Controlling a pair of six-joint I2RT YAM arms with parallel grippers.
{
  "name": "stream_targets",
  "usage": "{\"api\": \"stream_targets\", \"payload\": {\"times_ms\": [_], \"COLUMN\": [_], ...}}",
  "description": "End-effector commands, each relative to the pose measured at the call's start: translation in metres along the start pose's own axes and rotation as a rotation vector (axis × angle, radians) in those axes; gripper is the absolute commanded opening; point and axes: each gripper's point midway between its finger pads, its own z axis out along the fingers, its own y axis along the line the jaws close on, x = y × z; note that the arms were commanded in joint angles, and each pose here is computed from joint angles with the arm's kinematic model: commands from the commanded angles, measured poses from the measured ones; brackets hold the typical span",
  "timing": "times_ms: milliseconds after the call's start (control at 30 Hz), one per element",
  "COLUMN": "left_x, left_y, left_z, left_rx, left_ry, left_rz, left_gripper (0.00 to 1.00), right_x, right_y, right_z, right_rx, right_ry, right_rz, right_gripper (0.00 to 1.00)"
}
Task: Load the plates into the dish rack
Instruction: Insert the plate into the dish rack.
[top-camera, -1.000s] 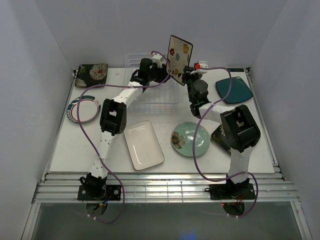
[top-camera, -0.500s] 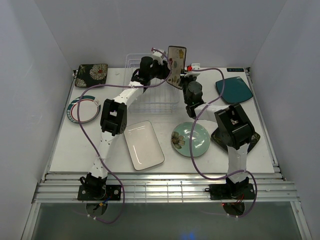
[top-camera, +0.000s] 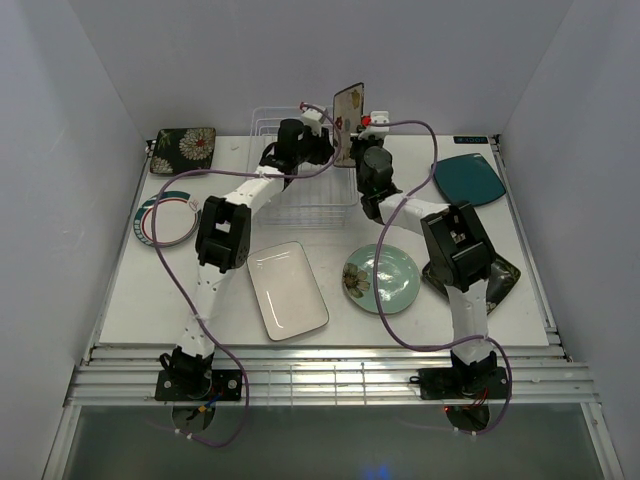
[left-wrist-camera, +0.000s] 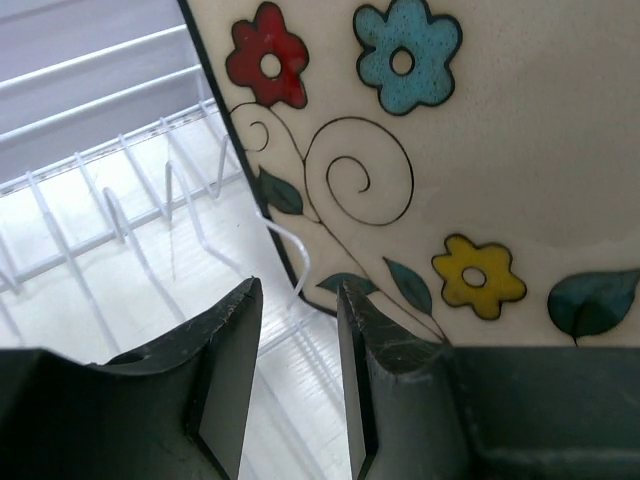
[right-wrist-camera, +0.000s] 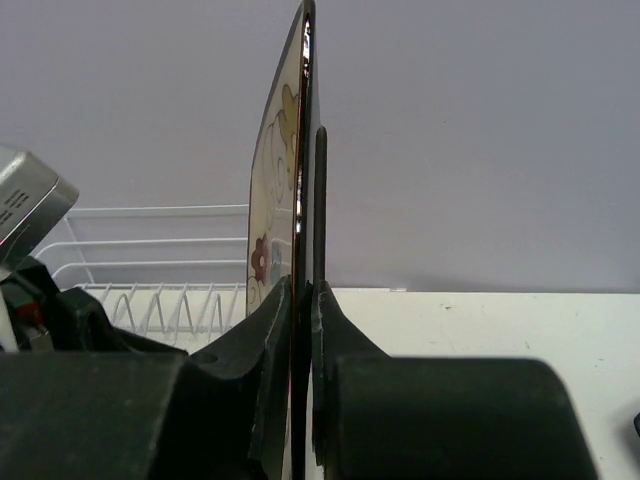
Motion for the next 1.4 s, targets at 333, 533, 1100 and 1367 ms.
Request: {"api": "stream_targets", "payload": {"times_ms": [333, 533, 1100, 1367], "left_x": [-0.105, -0.104, -0.108, -0.111], "left_y": [0.047, 0.048, 0.040, 0.038], "left_z": [-0.081, -0.092, -0.115, -0.123], "left_rx": [-0.085, -0.092, -0.100, -0.107], "left_ry": [-0.140, -0.133, -0.141, -0.138], "left_rz": [-0.008, -0.014, -0.013, -0.012], "left_gripper": [0.45, 0.44, 0.44, 0.44], "right_x": [-0.125, -0.127, -0.136, -0.133], "right_y": [0.044, 0.052, 0.045, 0.049], "right_z": [0.034, 0.044, 0.032, 0.036], "right_rx": [0.023, 0.050, 0.134, 0.150], "right_ry": [-0.154, -0.077, -0.041, 0.004], "right_rz": [0.117, 0.076, 0.007, -0.027], "right_gripper": [0.08, 0.08, 0.08, 0.08]}}
